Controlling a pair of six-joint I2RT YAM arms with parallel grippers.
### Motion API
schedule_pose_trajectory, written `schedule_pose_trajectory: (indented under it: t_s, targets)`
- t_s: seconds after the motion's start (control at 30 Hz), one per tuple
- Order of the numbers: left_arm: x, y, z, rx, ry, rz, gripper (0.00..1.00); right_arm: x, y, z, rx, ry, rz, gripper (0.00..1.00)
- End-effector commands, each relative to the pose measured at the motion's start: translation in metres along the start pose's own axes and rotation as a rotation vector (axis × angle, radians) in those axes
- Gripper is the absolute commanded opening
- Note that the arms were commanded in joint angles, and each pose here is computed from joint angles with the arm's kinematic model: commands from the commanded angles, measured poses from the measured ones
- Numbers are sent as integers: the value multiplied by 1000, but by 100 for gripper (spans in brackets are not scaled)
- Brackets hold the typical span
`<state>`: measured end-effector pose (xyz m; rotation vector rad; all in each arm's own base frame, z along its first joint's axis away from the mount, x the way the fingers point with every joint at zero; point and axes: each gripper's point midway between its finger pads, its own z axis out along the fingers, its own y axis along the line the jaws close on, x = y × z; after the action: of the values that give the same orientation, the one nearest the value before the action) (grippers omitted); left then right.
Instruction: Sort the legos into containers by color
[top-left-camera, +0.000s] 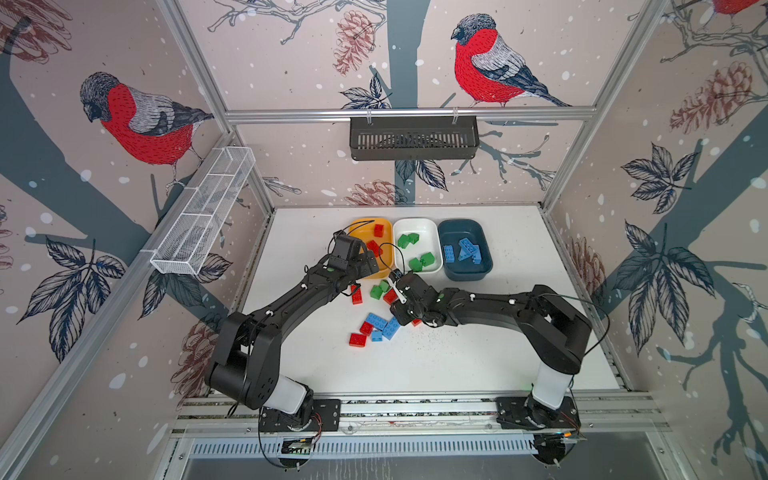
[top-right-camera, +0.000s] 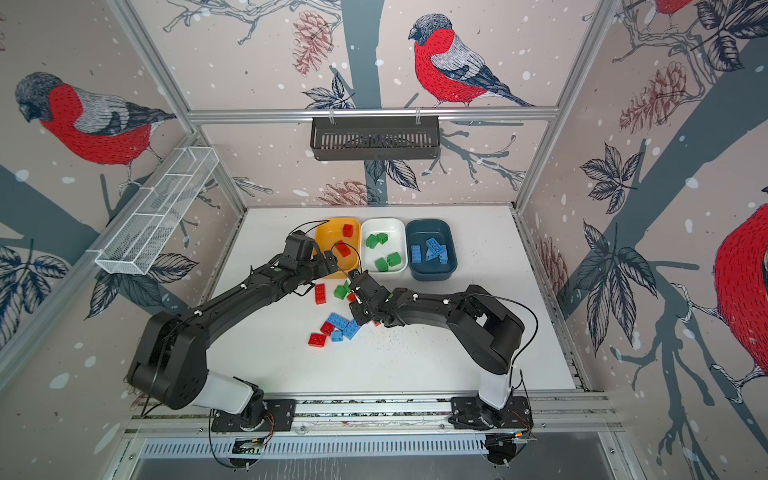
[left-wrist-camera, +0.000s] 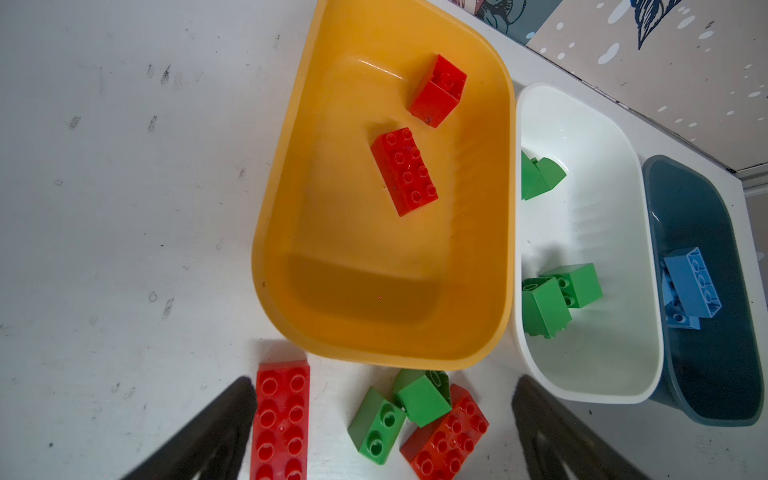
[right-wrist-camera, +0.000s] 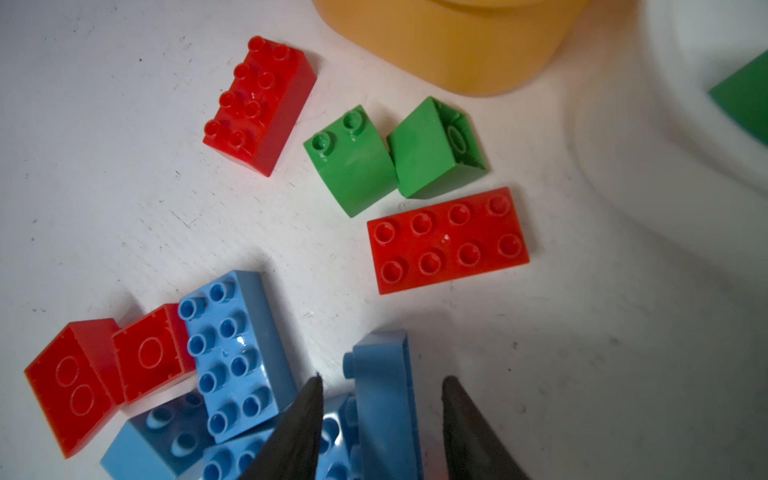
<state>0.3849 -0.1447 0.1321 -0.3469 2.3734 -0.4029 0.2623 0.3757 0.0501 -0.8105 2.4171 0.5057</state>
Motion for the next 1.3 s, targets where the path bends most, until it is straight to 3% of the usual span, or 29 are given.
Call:
schedule_pose_trajectory:
  t_s: [0.0,0.3,0.6,0.73,1.0,1.27]
  targets:
    - [-5,2,-1,-9,-26,-2,97,2,5,4,-7,21,-11,44]
    - [0,7,0,-21,-16,3,97,11,-4,20,48,63,12,39]
    - [14,17,-9,-14,-17,-13,97,10,-12,7,66,22,18,23]
    - [24,18,-9,-34,1,-1,97,3,-18,-8,61,-36,33,16]
    - [39,0,-14,-64,-5,103,97,-20,-48,-54,58,-224,137,15]
    - [63,-51,-18,150,49,278,97,-46,-115,-111,78,-422,311,14]
